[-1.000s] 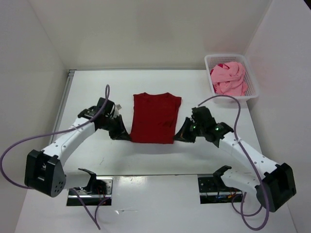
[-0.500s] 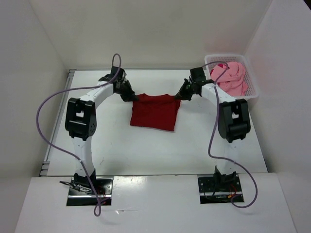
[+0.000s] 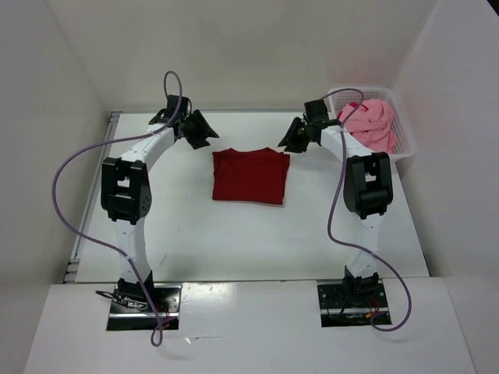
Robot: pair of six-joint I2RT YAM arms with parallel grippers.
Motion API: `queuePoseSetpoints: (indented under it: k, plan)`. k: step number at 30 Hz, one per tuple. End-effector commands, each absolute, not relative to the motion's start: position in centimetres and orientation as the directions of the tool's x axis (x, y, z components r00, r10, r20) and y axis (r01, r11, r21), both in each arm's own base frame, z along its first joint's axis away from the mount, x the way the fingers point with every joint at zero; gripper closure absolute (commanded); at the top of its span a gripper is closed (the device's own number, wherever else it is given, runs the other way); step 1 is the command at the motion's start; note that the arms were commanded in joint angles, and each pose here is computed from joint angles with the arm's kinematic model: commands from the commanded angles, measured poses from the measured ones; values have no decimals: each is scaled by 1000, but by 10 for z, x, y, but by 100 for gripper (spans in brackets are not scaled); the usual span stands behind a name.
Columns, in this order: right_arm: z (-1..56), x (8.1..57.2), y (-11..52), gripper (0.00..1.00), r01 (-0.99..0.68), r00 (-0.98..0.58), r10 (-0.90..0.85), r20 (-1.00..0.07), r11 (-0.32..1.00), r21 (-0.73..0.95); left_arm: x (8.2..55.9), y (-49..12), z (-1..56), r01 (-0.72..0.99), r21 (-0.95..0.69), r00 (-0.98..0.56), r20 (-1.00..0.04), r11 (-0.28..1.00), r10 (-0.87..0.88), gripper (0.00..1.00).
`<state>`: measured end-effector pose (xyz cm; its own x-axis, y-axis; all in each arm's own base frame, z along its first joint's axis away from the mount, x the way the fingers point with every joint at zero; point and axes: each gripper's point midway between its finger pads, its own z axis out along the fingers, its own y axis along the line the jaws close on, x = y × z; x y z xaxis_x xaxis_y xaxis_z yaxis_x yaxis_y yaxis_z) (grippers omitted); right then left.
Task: Fold and stack the t-shirts
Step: Fold the long partially folded tshirt into a neat square
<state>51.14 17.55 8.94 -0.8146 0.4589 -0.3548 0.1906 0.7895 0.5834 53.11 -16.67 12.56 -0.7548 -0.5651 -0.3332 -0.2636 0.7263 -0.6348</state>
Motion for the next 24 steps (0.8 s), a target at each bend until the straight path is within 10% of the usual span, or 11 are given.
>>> queuePoseSetpoints:
  k: [1,9,24]
  plan:
    - [152,509,164,60,104,-745,459,-485,797,595,515,-167,173,-170,-678,-717,-413,715,-562,45]
    - [117,461,219,99,20,-837,353,-417,782,623,428,-229,96,-96,-632,-868,-325,769,-376,47]
    - [38,521,251,100,45,-895,322,-308,753,656,347,-236,66,-159,-644,-927,-163,749,-337,40]
